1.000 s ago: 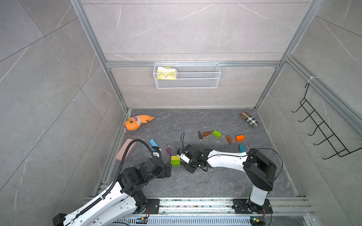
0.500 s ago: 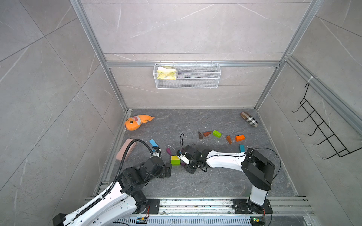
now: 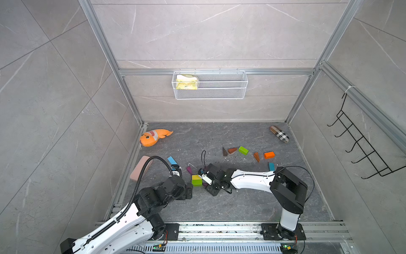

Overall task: Assemble a small pinwheel with building blocks
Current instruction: Assemble the building block at the center of the board, then pick up the building block from the center of the board.

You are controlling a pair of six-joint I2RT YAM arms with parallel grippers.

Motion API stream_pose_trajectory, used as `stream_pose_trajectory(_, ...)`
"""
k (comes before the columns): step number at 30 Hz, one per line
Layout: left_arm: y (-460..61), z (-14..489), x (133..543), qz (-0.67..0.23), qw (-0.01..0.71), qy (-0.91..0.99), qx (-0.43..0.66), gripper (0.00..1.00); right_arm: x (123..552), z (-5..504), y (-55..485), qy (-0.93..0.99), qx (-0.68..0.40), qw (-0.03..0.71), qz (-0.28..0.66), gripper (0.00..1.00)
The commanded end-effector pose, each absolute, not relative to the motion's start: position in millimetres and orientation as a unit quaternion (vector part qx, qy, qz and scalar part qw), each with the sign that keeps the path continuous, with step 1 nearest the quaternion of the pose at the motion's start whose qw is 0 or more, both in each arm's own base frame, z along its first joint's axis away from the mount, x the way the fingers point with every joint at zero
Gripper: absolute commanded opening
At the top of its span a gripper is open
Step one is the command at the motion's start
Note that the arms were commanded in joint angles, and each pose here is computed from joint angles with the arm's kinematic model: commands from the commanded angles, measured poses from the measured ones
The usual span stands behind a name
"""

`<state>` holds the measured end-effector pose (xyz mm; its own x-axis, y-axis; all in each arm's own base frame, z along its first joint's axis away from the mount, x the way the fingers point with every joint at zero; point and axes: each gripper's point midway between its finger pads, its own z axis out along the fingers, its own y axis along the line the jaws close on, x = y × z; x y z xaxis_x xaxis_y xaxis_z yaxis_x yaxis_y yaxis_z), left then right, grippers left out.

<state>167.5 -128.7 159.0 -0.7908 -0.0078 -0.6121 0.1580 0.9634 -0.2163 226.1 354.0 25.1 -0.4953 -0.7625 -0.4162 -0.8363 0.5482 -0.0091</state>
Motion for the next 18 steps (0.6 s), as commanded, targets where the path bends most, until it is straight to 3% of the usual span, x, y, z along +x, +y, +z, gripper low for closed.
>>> stream_pose_trajectory(1,-124.4,166.5,181.7,-0.106,0.353,0.929,0.036,1.0,225.3,37.2,356.1,0.855,-0.463,0.208,0.104,0.67)
stream_pose_trajectory(9,-100.0,179.7,237.2,-0.083,0.369,0.925,-0.033,0.91,219.9,97.0,342.6,0.837,-0.463,0.263,0.125,0.8)
stream_pose_trajectory(15,-82.4,131.0,301.4,-0.1,0.301,0.942,-0.107,0.85,222.8,147.6,355.0,0.813,-0.461,0.314,0.168,0.99)
stream_pose_trajectory(18,-70.5,112.1,324.2,-0.072,0.298,0.943,-0.131,0.83,221.4,166.9,365.0,0.795,-0.477,0.324,0.188,0.99)
